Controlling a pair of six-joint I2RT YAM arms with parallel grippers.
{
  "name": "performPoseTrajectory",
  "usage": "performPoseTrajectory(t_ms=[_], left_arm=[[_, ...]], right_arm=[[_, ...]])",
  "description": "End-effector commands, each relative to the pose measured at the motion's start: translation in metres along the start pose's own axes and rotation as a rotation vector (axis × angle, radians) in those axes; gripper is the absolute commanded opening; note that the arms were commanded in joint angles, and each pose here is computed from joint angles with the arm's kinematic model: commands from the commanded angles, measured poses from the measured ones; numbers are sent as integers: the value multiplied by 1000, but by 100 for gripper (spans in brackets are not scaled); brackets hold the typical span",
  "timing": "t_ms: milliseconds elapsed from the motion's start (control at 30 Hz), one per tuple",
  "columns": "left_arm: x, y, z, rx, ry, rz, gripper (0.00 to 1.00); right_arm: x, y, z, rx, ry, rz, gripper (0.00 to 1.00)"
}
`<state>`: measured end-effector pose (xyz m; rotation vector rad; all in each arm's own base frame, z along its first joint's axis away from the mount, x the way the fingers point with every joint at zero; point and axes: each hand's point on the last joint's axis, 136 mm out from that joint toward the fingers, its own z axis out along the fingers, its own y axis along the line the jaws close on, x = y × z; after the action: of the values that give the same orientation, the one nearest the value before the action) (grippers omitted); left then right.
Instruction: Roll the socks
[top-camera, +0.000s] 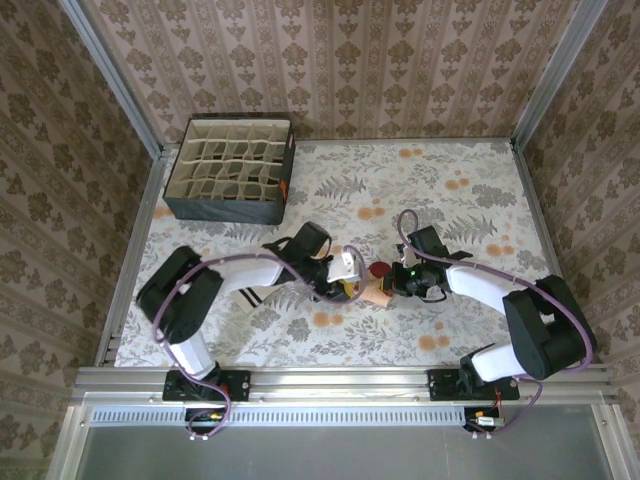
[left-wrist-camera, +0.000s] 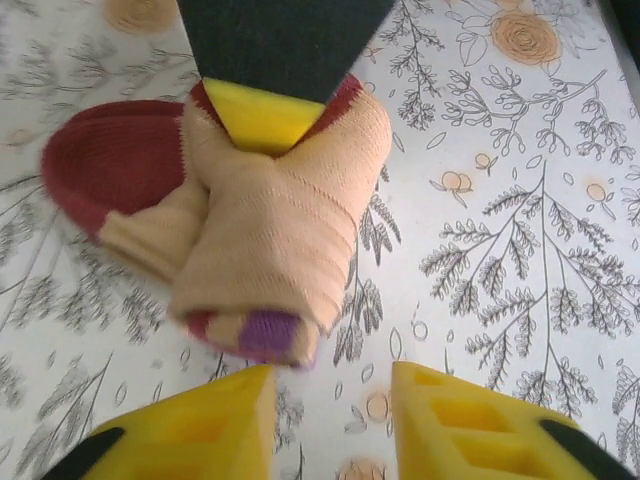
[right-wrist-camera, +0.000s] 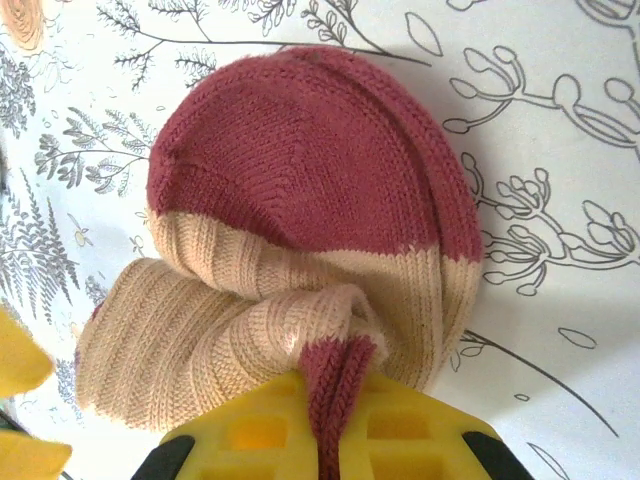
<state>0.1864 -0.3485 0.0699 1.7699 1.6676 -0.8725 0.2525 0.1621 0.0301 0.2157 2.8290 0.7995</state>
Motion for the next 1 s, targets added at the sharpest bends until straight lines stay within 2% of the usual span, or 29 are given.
performPoseTrajectory(t_ms=[0,167,400,733,967], left_arm=[[-23,16,-14,-186,-80,217,41],[-22,11,-9,-306,36,438,42],[-25,3,16,-344,133,662,42],[-10,11,47,-309,209,726,42],[2,20,65,-293,246,726,42]], right_arm=[[26,-53,3,234,90,68,0],[24,-51,4,235,106,51,0],[24,-49,7,236,155,28,0],[31,-50,16,230,234,30,1],[32,-44,21,195,278,17,5]])
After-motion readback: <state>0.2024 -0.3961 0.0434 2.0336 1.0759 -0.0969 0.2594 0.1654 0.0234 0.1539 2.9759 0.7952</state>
